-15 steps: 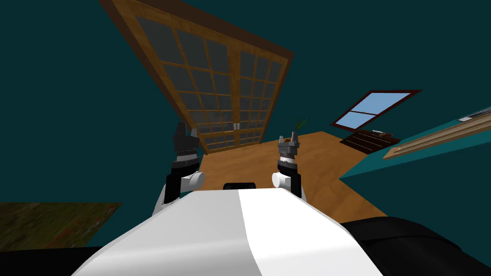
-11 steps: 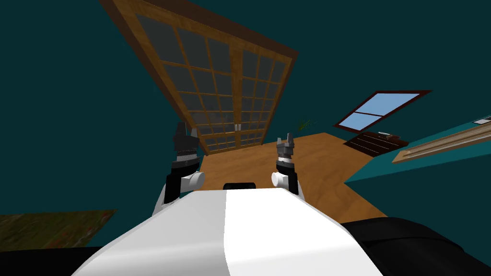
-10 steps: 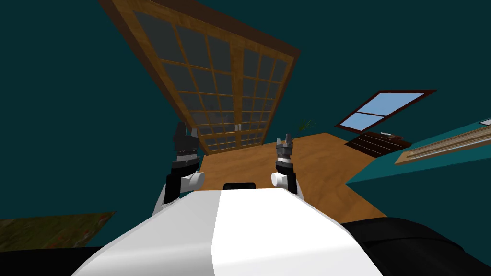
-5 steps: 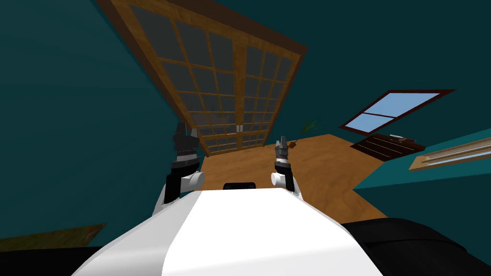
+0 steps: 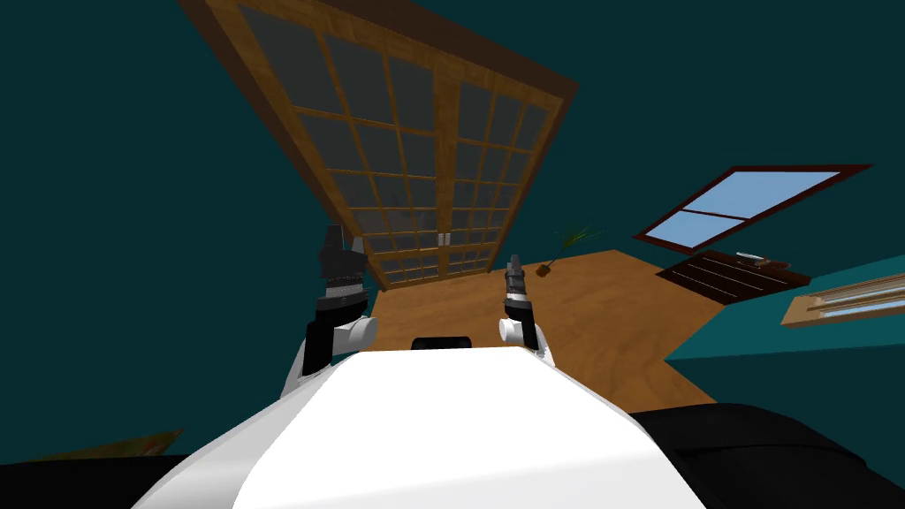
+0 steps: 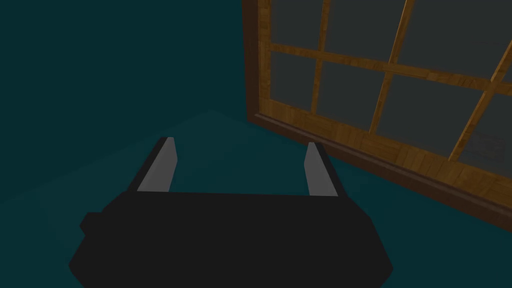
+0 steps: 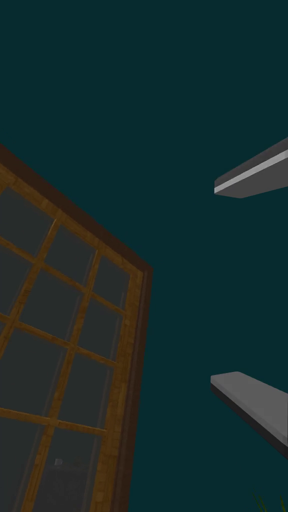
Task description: Pull the door open
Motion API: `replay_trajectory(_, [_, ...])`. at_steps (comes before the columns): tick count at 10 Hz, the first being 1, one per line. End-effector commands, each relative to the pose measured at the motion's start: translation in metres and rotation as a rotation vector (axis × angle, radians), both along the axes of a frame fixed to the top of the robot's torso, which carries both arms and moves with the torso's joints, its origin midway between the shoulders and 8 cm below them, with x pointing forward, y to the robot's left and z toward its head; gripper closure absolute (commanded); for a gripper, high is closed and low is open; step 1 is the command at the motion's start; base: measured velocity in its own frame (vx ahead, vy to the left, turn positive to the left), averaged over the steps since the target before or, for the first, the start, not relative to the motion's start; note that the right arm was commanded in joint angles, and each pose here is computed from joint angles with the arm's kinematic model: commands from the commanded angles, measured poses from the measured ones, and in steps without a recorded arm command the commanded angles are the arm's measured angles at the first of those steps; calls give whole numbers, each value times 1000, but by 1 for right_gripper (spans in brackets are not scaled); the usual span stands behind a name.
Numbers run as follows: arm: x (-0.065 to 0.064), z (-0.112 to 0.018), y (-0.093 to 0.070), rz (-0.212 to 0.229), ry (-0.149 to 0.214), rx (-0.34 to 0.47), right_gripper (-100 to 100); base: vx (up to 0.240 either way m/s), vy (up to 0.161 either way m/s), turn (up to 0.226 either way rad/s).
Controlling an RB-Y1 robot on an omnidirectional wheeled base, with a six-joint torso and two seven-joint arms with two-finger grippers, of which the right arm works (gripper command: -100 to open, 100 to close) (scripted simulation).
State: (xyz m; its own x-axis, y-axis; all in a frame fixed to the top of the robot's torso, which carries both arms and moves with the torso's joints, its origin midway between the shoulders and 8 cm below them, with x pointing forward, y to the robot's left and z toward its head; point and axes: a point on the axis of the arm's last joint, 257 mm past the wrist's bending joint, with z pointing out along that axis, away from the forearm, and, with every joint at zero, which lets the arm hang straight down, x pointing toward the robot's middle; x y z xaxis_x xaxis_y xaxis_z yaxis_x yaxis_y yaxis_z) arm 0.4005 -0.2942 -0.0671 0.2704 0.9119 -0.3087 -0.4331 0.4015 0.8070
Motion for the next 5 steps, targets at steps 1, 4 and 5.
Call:
replay_trajectory(1, [3,-11,-3,-20,20,-45,-100,111,31,37])
replay_trajectory(4, [10,-32,-6,-55,59,-129,-100,95,31,40])
replay_trajectory(5, [13,-39,-8,-67,72,-157,-100,89,25,41])
